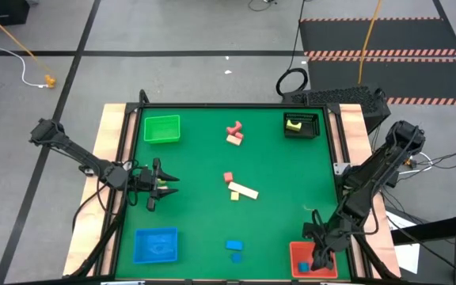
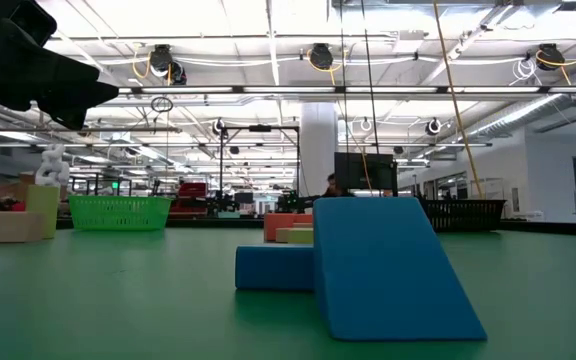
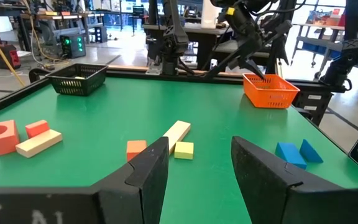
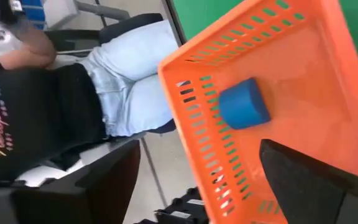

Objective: Sort & place blocks by color
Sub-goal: Put the left green block into the black bin

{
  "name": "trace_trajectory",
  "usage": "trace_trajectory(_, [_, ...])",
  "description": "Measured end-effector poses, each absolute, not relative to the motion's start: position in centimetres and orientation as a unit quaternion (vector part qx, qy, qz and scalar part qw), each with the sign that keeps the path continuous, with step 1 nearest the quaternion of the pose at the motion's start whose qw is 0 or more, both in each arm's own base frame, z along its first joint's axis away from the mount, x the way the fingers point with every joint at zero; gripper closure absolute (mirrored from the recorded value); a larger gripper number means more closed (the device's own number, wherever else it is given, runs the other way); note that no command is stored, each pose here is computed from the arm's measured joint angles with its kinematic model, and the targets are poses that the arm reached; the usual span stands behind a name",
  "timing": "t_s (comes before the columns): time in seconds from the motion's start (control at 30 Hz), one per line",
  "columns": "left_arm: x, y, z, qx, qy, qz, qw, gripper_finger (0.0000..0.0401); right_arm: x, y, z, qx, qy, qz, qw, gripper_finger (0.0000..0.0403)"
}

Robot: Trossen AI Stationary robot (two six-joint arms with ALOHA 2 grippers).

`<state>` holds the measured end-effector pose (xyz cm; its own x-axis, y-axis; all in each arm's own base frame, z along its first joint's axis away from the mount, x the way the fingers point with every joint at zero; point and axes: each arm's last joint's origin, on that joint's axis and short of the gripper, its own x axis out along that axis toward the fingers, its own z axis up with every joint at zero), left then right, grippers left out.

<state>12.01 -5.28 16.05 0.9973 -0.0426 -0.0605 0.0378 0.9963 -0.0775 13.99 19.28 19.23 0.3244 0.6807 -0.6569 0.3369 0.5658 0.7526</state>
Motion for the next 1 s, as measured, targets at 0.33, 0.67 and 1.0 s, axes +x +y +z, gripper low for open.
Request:
trace_trajectory(0.33, [12.0,-5.3,16.0,-0.038,0.031,-0.020,0.999,0.0224,14.2,19.4,19.5,0.425,0.550,0.164,0.700,0.0090])
trace_trajectory(0.67, [12.1,-5.2,16.3,-0.028,0.017,-0.015,0.999,0.0224,15.4,19.9,21.1,0.412,0.403,0.202,0.792,0.0090])
trace_trajectory(1.0, [11.9,-5.0,18.6,-0.079,-0.090,-0.013,0.993,0.0224,16.6,18.5,21.4,0.294,0.229,0.064,0.926,0.0090])
